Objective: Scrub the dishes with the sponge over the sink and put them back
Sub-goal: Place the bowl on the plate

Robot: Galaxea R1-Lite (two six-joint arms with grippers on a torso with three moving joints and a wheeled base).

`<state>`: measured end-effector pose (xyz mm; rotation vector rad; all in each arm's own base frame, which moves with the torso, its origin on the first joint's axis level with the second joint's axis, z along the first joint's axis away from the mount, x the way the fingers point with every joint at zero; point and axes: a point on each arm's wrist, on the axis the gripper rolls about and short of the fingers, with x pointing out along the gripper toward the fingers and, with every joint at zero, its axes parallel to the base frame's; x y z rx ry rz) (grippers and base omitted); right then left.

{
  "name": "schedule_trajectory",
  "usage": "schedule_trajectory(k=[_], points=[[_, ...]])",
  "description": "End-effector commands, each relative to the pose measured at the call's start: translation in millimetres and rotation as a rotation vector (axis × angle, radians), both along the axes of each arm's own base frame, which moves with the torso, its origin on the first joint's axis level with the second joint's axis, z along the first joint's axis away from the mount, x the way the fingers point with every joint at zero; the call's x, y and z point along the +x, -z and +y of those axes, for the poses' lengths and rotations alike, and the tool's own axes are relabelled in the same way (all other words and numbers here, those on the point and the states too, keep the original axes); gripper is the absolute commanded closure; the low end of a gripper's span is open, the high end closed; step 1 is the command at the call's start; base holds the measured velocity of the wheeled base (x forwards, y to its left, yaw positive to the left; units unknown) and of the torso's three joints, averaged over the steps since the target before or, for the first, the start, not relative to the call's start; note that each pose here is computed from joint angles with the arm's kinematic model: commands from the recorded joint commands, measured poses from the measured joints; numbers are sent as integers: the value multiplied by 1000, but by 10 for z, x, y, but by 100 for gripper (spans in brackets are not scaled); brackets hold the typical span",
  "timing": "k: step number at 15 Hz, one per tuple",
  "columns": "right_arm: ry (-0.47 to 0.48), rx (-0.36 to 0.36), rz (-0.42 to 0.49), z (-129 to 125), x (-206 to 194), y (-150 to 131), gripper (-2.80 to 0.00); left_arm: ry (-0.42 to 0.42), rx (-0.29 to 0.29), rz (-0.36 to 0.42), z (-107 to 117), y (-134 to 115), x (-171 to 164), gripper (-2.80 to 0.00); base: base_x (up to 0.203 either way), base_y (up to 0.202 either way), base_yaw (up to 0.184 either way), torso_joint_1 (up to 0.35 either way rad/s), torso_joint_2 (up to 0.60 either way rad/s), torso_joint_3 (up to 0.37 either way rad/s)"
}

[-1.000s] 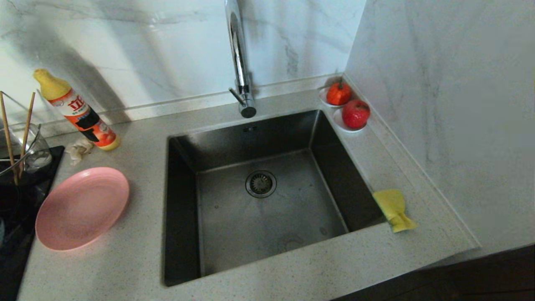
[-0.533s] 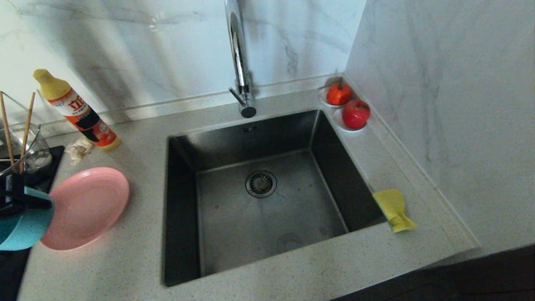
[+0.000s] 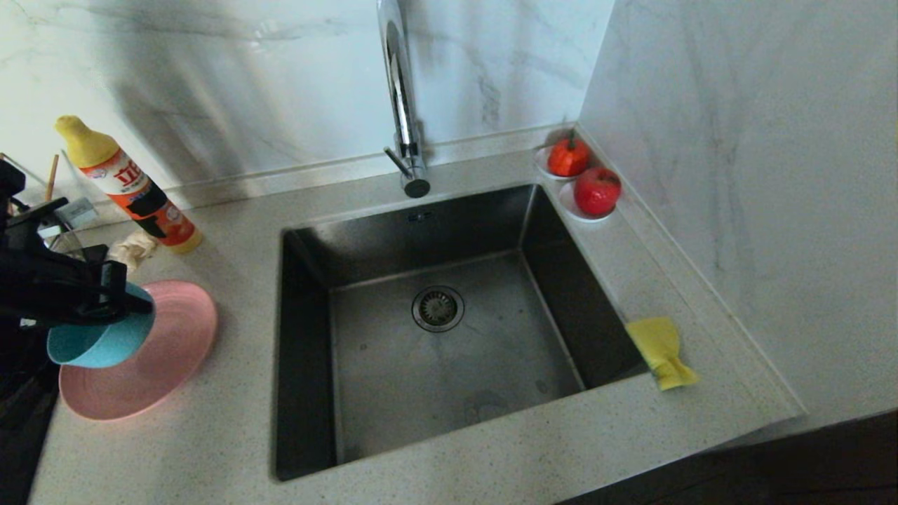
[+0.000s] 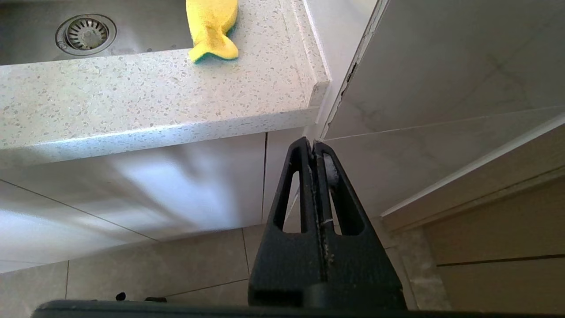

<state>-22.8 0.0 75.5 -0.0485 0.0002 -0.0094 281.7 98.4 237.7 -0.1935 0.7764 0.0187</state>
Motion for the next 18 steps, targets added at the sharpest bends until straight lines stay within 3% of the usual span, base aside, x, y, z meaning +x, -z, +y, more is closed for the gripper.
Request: schedule_trajectory(k=[1,4,8,15,18], points=[[0,-1,2,0,1,0,0,-4,13,27,76,252,362,0,0,0,0,0,0,0],[0,-1,2,0,1,0,0,-41,7,-28,133,181,579,0,0,0,0,0,0,0],[0,-1,2,0,1,0,0,-19,13,-66,11,105,732,0,0,0,0,0,0,0],[0,-1,2,0,1,0,0,-84,120,-52,-104,0,644,0,0,0,0,0,0,0],[0,-1,2,0,1,0,0,-69,159,-6,-104,9,557,0,0,0,0,0,0,0]])
